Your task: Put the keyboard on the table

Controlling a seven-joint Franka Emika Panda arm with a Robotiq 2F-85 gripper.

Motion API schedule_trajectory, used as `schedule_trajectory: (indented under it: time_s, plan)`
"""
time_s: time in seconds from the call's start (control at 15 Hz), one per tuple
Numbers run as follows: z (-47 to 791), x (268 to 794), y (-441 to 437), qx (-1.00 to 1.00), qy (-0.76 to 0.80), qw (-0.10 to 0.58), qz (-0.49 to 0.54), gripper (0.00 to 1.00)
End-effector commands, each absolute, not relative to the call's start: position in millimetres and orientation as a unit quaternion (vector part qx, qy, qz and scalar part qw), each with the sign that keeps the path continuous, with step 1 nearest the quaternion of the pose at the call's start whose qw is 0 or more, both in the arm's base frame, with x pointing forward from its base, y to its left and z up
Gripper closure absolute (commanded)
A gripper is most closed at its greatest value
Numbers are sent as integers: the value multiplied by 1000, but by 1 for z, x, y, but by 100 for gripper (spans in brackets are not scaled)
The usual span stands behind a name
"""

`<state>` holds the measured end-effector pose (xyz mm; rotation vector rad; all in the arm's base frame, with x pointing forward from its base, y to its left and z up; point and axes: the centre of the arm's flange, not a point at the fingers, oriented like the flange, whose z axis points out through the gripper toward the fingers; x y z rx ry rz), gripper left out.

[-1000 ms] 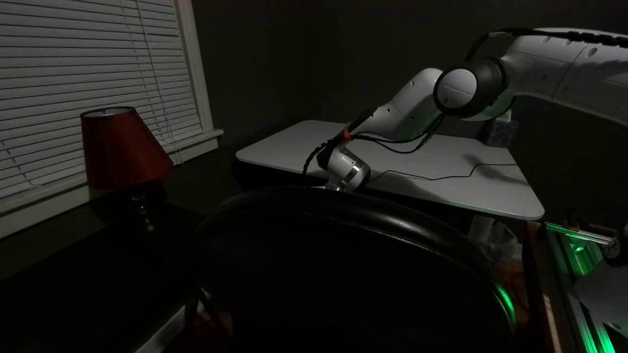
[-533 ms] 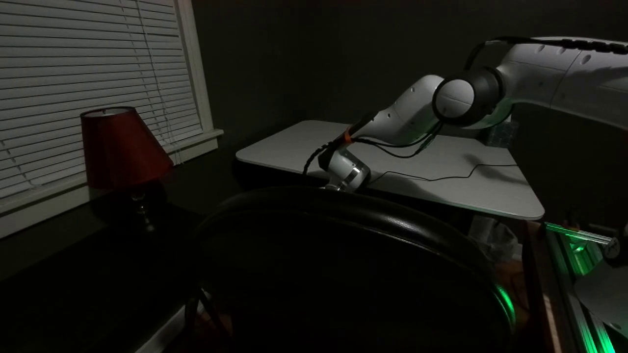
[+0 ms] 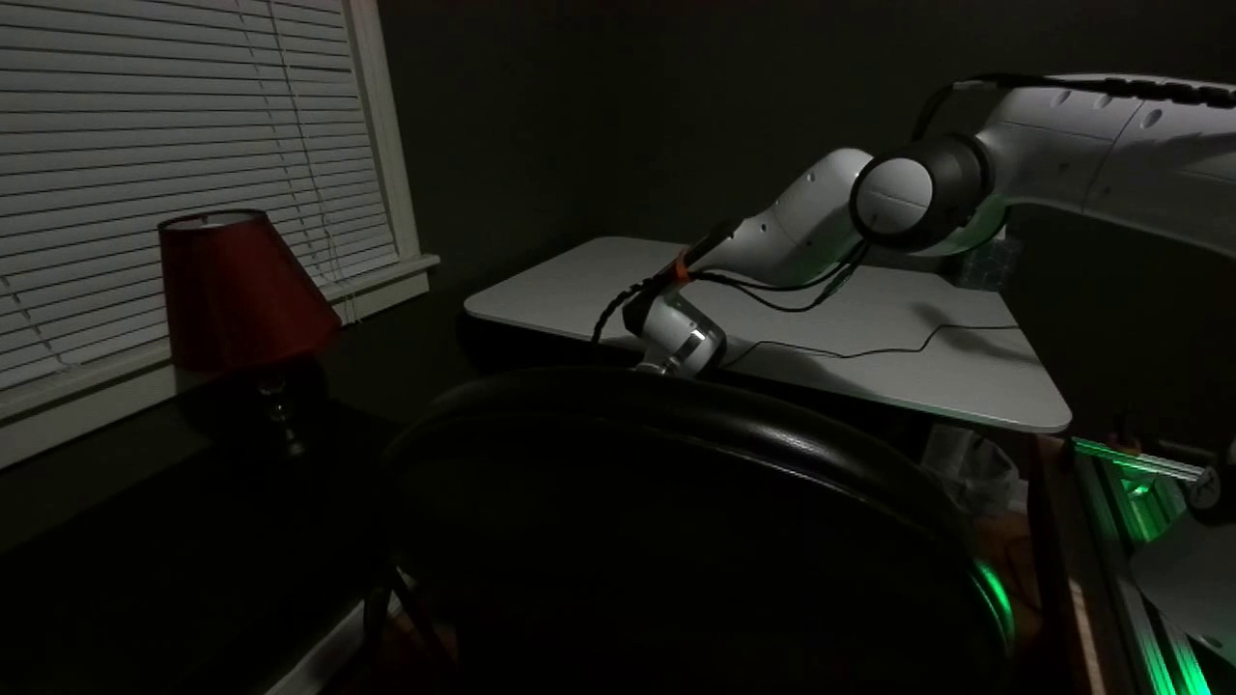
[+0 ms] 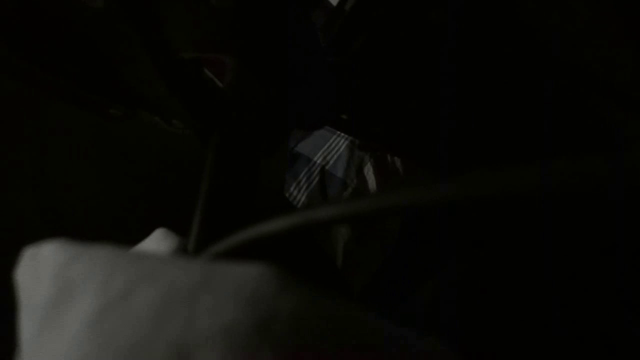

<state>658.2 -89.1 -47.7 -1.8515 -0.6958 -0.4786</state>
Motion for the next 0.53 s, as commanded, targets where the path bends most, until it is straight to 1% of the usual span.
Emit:
schedule_trajectory:
  time_s: [0.0, 0.47]
  plan:
    - [-24, 663, -89, -765, -286, 538, -210, 95]
    - [64, 688, -111, -740, -290, 513, -324, 95]
